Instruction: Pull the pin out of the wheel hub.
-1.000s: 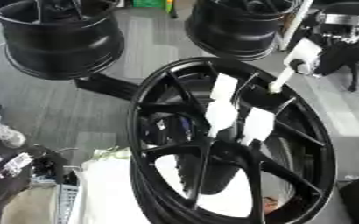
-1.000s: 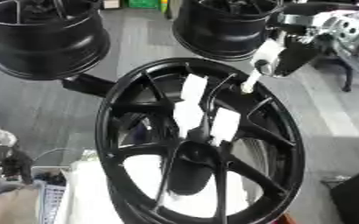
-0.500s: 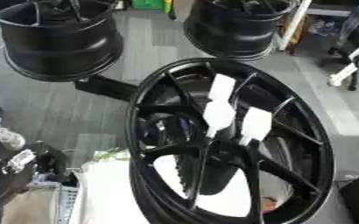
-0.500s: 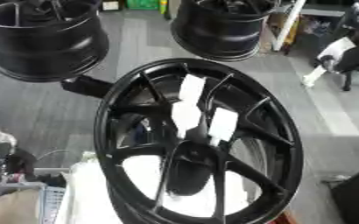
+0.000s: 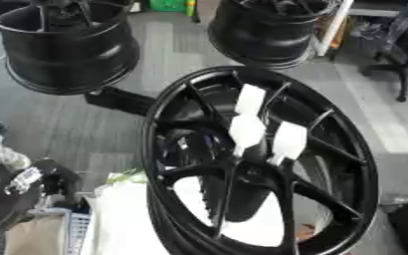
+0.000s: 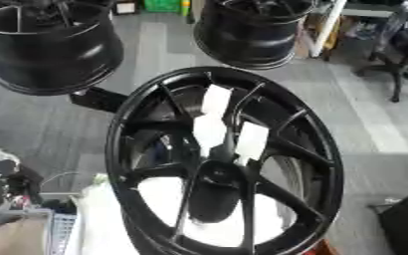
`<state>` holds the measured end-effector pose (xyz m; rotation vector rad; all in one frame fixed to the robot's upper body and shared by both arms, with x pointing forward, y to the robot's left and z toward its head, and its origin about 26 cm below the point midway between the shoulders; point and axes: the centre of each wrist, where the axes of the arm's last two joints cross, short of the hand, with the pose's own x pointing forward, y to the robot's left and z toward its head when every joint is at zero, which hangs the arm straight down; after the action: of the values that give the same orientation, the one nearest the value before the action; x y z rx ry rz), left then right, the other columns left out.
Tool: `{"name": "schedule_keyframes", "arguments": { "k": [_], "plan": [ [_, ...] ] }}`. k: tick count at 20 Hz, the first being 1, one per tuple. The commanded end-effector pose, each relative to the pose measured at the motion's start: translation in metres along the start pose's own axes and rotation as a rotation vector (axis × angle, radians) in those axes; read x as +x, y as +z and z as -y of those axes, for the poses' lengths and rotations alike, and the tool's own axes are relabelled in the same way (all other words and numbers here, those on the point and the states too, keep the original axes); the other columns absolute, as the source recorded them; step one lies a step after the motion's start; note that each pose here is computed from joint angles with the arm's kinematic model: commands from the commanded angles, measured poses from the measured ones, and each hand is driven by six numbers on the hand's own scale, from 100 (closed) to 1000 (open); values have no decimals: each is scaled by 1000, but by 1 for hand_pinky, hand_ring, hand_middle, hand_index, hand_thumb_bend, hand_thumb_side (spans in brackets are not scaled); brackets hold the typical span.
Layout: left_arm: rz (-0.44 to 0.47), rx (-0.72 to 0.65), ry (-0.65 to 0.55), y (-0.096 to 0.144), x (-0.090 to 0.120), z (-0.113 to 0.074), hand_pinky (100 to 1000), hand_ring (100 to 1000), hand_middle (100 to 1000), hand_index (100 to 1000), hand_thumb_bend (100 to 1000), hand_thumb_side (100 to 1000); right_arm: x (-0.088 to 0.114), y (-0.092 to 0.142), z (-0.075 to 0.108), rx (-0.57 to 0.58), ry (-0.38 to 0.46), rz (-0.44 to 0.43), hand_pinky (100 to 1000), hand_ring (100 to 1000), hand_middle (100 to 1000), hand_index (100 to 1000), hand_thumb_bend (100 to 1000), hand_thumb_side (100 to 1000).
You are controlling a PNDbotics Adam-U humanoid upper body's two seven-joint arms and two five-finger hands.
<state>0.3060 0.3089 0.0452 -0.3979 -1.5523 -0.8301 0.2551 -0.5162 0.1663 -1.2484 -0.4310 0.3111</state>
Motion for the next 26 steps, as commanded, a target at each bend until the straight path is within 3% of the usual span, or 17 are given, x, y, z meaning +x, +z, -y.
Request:
{"name": "schedule_keyframes", "arguments": {
  "k": [1,4,7,21,26],
  "plan": [
    [14,1,-35,1,9,-6,558,473,480,663,100,1000,-19,-7,13,-63,-62,-147,754,785,842,957,304,424],
    [19,-1,-34,0,9,-6,558,473,480,663,100,1000,-33,-10,13,-133,-71,-207,771,814,858,961,309,438],
    [22,-1,-32,0,9,-5,558,473,480,663,100,1000,-34,-11,10,-188,-60,-223,761,809,854,960,297,439],
    [27,-3,-31,-2,9,-5,558,473,479,663,100,1000,-32,-15,-6,-240,-114,-202,743,791,833,955,249,436],
    [27,-4,-30,-2,9,-5,558,473,479,663,100,1000,-19,-3,-10,-261,-185,-127,665,746,786,936,183,394]
  ]
}}
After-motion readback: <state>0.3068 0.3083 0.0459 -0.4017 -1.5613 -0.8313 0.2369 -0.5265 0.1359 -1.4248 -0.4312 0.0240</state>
